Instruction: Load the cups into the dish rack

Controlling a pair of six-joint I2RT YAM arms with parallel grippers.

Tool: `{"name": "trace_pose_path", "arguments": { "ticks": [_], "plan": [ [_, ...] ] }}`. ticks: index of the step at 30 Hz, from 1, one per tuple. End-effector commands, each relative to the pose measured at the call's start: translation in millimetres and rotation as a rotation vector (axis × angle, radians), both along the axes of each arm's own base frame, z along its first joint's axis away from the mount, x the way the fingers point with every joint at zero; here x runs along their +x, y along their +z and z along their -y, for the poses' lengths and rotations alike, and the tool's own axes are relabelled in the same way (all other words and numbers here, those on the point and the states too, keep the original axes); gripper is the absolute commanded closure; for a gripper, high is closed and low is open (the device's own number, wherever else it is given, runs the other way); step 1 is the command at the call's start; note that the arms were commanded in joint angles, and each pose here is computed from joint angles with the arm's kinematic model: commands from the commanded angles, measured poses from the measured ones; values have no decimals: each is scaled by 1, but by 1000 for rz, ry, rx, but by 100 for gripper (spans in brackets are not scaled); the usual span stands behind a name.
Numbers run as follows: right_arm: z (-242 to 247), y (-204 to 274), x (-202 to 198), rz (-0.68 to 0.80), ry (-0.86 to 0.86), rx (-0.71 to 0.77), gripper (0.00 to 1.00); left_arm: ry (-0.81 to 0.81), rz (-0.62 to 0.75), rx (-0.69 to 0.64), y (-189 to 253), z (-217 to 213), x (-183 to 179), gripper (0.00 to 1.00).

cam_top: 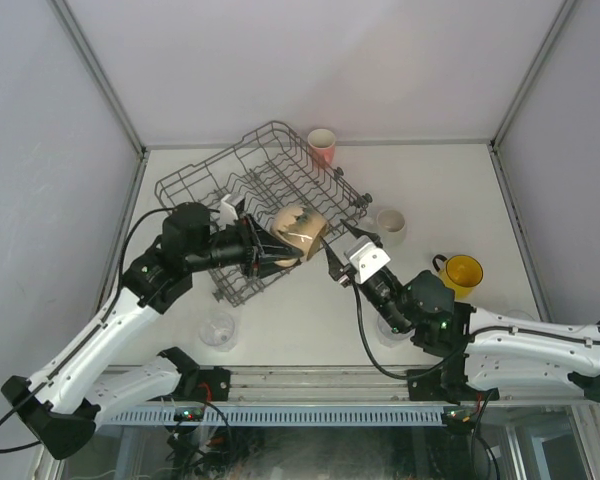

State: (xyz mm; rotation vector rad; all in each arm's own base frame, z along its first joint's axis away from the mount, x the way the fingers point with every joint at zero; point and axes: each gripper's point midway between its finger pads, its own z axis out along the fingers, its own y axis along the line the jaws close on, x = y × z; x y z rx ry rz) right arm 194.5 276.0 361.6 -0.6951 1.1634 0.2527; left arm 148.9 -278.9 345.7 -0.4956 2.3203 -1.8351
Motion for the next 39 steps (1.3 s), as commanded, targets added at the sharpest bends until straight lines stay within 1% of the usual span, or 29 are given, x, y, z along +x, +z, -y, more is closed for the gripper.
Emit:
{"name": "trace_pose_path", "arguments": {
  "ticks": [1,3,5,8,9,11,12,15,19,21,25,30,34,38,39],
  "plan": [
    [9,15,0,-27,14,87,50,59,219,23,32,-19,16,100],
    [15,12,3,-44,-6,89,46,98,236,95,23,-28,27,100],
    [25,12,5,-65,-36,102,44,141,239,194,9,-40,39,100],
    [41,6,6,-138,-84,105,43,228,236,397,-15,-64,62,100],
    [46,6,6,-162,-101,111,43,268,230,484,-23,-74,70,100],
    [58,3,4,-231,-128,145,42,346,243,617,-26,-92,88,100],
    [62,3,2,-271,-128,168,40,411,230,709,-34,-107,99,100],
    [78,5,-6,-409,-133,249,38,548,180,870,-47,-142,124,100],
    [93,3,-18,-552,-123,288,37,656,147,1022,-59,-166,156,100],
    [98,1,-24,-587,-113,300,37,697,151,1073,-61,-173,173,100],
    [106,1,-30,-609,-95,324,37,766,180,1176,-59,-183,210,100],
    [105,1,-23,-582,-122,296,37,839,154,1276,-78,-196,255,100],
    [102,-3,-6,-561,-164,254,37,903,114,1310,-99,-213,286,100],
    [100,-8,12,-613,-178,249,37,944,72,1329,-119,-233,314,100],
    [103,-10,19,-623,-195,257,36,938,96,1318,-121,-232,325,100]
  ]
}}
